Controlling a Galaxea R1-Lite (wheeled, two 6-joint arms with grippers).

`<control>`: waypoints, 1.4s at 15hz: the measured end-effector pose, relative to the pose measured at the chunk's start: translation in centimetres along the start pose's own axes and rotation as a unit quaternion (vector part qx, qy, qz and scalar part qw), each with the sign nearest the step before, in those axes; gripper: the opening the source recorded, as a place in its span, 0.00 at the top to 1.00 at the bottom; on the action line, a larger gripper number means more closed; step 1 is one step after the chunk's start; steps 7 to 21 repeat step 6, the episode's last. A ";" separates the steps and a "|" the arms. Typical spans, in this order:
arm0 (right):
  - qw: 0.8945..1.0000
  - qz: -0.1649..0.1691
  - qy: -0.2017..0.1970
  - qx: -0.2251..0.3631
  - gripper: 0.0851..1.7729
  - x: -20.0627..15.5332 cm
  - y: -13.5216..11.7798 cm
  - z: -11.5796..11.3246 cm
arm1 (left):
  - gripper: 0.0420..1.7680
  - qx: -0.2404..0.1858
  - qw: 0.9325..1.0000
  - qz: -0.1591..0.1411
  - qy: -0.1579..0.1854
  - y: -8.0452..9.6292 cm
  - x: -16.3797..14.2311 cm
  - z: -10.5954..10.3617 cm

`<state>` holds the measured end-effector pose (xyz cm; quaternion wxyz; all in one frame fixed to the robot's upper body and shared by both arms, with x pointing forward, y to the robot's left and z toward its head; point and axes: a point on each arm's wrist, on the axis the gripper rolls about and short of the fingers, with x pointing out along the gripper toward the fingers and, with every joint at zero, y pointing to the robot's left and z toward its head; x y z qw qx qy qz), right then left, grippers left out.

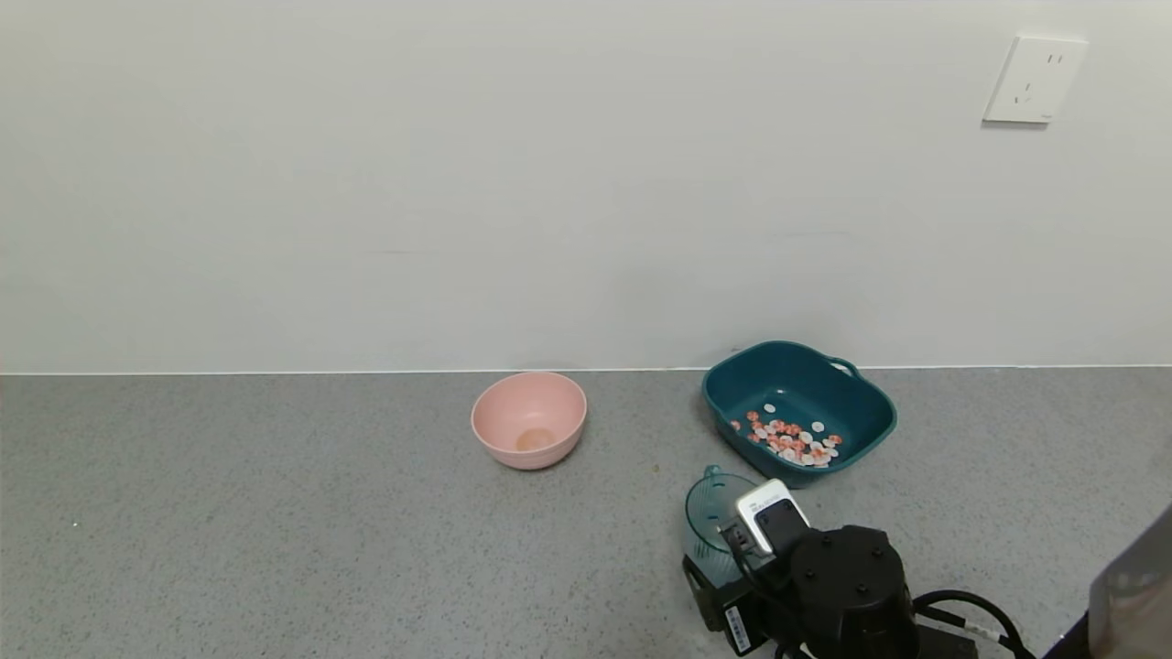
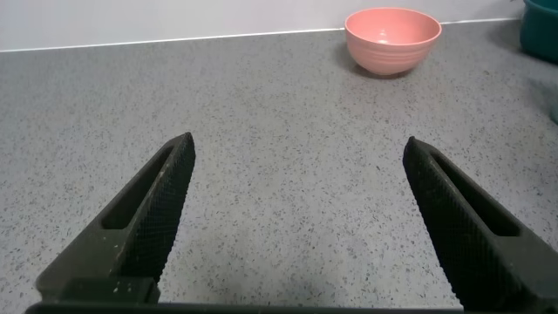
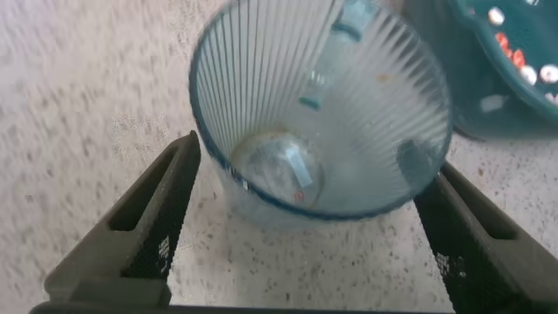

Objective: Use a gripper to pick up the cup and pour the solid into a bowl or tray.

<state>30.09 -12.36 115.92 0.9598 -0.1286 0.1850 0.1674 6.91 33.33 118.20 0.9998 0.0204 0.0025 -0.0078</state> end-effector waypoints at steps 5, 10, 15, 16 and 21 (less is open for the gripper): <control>1.000 -0.007 0.004 0.002 0.05 -1.3 -1.1 1.3 | 0.03 0.000 1.000 0.000 0.000 0.0 0.0 0.0; 1.000 -0.008 0.005 0.002 0.05 -1.9 -1.5 1.7 | 0.03 0.000 1.000 0.000 0.000 0.0 0.0 0.0; 1.000 -0.008 0.005 0.002 0.05 -1.9 -1.5 1.7 | 0.03 0.000 1.000 0.000 0.000 0.0 0.0 0.0; 1.000 -0.008 0.005 0.002 0.05 -1.9 -1.5 1.7 | 0.03 0.000 1.000 0.000 0.000 0.0 0.0 0.0; 1.000 -0.008 0.005 0.002 0.05 -1.9 -1.5 1.7 | 0.03 0.000 1.000 0.000 0.000 0.0 0.0 0.0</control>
